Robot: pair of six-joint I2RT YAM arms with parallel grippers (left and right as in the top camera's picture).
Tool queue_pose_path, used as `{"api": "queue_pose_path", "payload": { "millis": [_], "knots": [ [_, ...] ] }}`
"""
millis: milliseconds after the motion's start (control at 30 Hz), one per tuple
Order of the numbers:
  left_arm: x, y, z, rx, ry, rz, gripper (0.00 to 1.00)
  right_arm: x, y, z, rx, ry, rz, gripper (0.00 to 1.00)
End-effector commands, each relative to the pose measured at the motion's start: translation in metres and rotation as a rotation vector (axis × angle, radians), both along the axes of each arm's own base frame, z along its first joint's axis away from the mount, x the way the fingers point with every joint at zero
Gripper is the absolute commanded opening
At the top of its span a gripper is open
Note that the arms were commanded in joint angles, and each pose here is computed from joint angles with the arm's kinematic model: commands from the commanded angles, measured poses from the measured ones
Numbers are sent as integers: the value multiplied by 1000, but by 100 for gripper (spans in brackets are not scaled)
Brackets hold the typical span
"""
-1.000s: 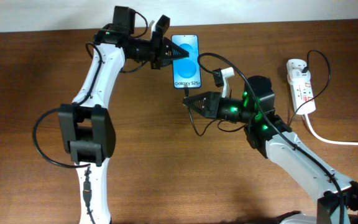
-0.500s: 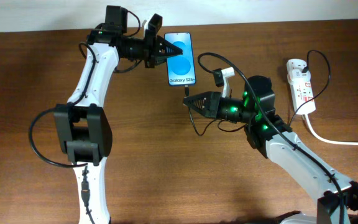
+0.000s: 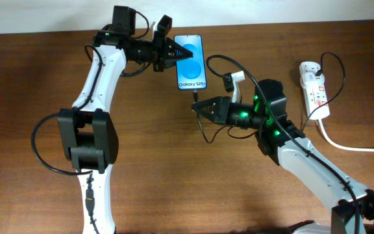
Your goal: Plug charger to phone and switch on socket
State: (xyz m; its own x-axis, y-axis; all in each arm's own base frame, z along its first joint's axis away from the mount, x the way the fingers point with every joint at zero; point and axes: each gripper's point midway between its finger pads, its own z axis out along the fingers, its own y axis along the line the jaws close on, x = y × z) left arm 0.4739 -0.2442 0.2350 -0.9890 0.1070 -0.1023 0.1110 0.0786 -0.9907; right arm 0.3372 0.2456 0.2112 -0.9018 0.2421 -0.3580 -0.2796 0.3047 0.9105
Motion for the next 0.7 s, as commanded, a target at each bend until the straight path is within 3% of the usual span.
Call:
{"api": "queue_pose_path", "payload": {
  "millis": [0, 667],
  "knots": [
    [-6, -2, 16, -49, -3, -31, 0, 2, -1, 3, -6, -22, -16, 4],
    [-1, -3, 14, -31, -40, -18, 0, 0, 0, 5, 3, -27, 3, 4]
  ]
}}
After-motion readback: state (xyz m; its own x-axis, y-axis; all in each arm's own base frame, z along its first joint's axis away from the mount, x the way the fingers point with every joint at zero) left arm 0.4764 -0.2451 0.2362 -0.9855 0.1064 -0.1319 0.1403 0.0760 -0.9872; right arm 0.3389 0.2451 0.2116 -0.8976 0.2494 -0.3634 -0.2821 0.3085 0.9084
